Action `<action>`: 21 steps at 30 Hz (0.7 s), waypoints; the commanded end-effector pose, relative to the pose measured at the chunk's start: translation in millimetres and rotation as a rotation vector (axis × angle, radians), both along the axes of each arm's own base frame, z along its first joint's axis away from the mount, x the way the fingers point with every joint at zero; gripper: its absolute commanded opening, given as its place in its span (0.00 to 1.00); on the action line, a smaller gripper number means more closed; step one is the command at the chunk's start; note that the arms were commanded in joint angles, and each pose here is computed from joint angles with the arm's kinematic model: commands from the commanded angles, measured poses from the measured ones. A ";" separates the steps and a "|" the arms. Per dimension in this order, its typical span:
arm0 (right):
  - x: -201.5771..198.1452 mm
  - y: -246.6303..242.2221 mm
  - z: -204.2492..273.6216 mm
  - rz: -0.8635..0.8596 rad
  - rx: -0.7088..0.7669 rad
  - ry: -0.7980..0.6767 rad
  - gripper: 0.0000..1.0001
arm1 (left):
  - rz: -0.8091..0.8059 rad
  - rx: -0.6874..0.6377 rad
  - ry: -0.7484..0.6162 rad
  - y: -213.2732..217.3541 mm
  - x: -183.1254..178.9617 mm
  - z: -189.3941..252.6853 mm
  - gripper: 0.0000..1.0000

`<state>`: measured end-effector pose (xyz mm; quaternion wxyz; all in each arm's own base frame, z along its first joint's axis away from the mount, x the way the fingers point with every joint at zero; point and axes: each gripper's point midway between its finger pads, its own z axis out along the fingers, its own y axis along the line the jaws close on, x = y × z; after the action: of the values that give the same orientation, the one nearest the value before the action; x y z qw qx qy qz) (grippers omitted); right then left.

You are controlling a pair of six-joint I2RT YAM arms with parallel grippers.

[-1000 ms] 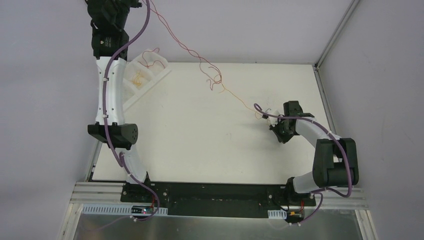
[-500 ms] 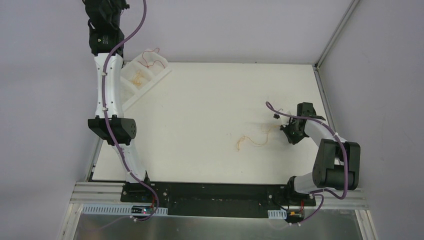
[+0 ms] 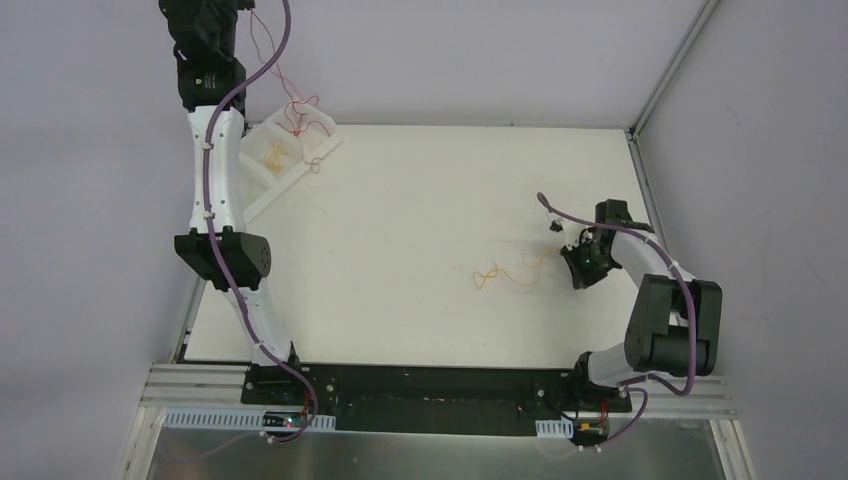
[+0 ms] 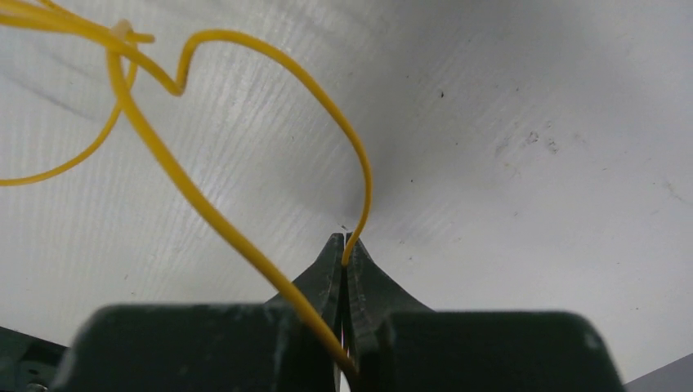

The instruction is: Untangle the cables

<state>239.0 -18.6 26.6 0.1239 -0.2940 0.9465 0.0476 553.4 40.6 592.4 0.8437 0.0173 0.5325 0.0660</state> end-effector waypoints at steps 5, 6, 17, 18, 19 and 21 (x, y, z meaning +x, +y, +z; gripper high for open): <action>8.9 20.1 17.4 -0.038 0.080 0.011 0.00 | -0.199 -0.123 -0.003 -25.8 15.2 -13.1 0.00; 9.7 21.7 18.2 -0.037 0.087 0.015 0.00 | -0.246 -0.139 0.018 -33.6 19.9 -22.2 0.00; 15.0 39.9 27.5 -0.096 0.156 0.110 0.00 | -0.136 -0.088 0.079 -16.1 86.4 -89.2 0.00; 15.1 40.6 27.7 -0.097 0.155 0.113 0.00 | -0.129 -0.089 0.086 -13.0 90.4 -95.0 0.00; 14.7 41.0 28.4 -0.097 0.154 0.115 0.00 | -0.126 -0.090 0.094 -11.0 94.6 -101.4 0.00; 14.7 41.4 29.1 -0.094 0.150 0.117 0.00 | -0.119 -0.058 0.104 -8.0 99.8 -109.7 0.00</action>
<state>256.3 14.8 45.5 0.1019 -0.2469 0.9569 0.1137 661.5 16.7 440.9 0.7791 0.0194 0.6253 -0.0405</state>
